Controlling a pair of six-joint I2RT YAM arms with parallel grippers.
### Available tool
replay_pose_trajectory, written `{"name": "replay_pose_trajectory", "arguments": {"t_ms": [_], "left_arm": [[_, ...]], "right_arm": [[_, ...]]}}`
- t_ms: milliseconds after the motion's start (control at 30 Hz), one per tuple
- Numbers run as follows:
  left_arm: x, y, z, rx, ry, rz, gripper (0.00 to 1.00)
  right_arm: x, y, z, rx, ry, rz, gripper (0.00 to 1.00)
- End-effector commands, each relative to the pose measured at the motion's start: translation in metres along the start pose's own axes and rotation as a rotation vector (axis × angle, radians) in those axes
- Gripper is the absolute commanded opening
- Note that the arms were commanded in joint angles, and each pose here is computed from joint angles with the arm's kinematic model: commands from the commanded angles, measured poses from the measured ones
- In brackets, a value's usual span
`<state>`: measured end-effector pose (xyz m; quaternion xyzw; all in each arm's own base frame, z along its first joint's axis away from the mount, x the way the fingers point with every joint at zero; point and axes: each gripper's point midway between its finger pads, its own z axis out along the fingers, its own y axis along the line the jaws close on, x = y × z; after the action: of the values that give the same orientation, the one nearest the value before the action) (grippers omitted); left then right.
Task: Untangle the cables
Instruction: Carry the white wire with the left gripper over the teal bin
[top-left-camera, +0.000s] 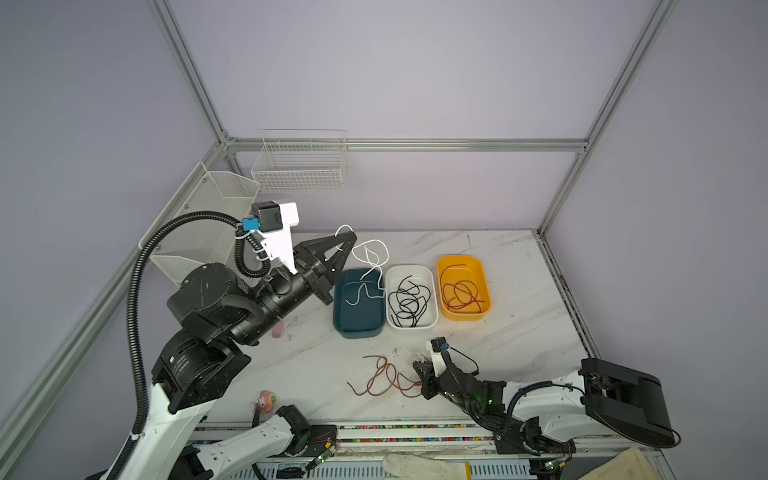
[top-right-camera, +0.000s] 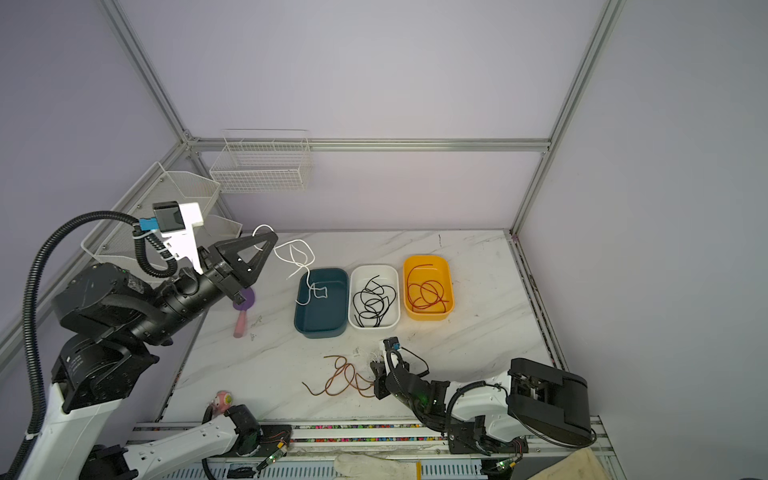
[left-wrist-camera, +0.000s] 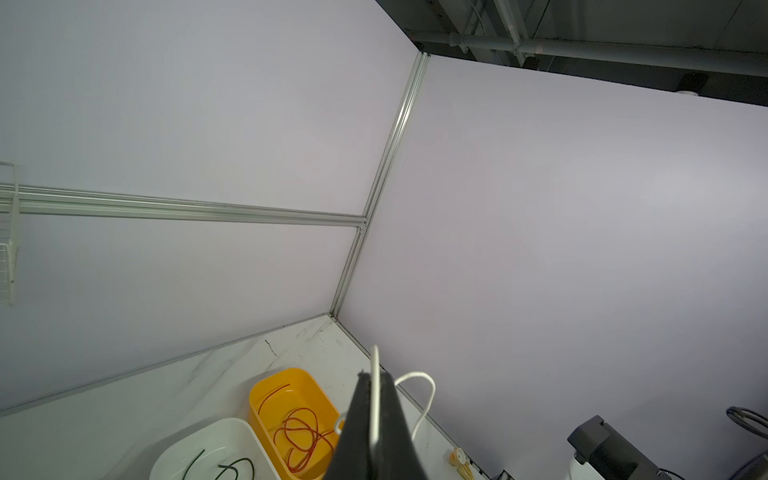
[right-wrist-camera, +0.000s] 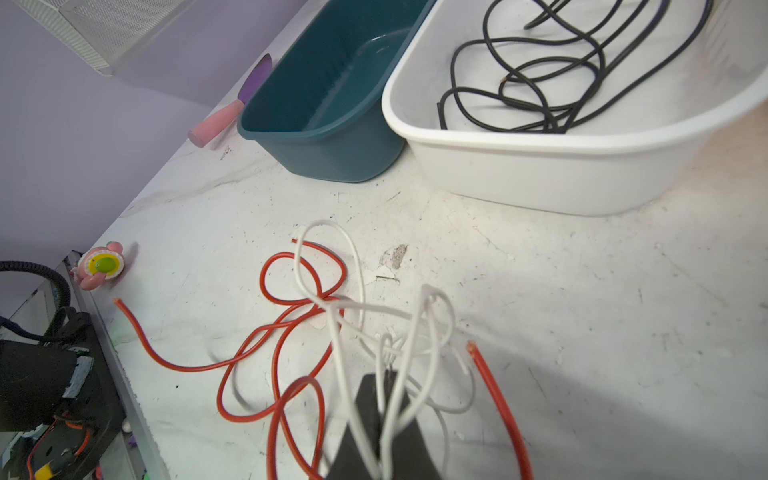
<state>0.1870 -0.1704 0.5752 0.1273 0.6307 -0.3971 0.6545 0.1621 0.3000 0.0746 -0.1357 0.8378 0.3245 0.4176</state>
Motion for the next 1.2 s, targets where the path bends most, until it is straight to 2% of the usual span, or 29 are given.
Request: {"name": "replay_pose_trajectory", "arguments": {"t_ms": [0,300,600,867,1067,1167], "left_arm": [[-0.010,0.011,-0.001,-0.084,0.001,0.119,0.00],[0.025,0.047,0.024,-0.225,0.110,0.284,0.00],[0.062,0.086,0.040,-0.344,0.186,0.392,0.00],[0.111,0.114,0.053,-0.372,0.270,0.417,0.00],[0.156,0.140,0.059,-0.403,0.342,0.416,0.00],[0.175,0.158,0.058,-0.459,0.356,0.403,0.00]], "right_arm": [[-0.003,0.002,-0.003,-0.009,-0.019,0.041,0.07],[-0.046,0.020,-0.028,-0.042,-0.088,-0.005,0.08],[-0.085,0.036,-0.060,-0.089,-0.153,-0.066,0.09],[-0.100,0.048,-0.078,-0.164,-0.195,-0.098,0.09],[-0.097,0.056,-0.080,-0.220,-0.190,-0.115,0.09],[-0.091,0.060,-0.080,-0.257,-0.185,-0.114,0.10]]}}
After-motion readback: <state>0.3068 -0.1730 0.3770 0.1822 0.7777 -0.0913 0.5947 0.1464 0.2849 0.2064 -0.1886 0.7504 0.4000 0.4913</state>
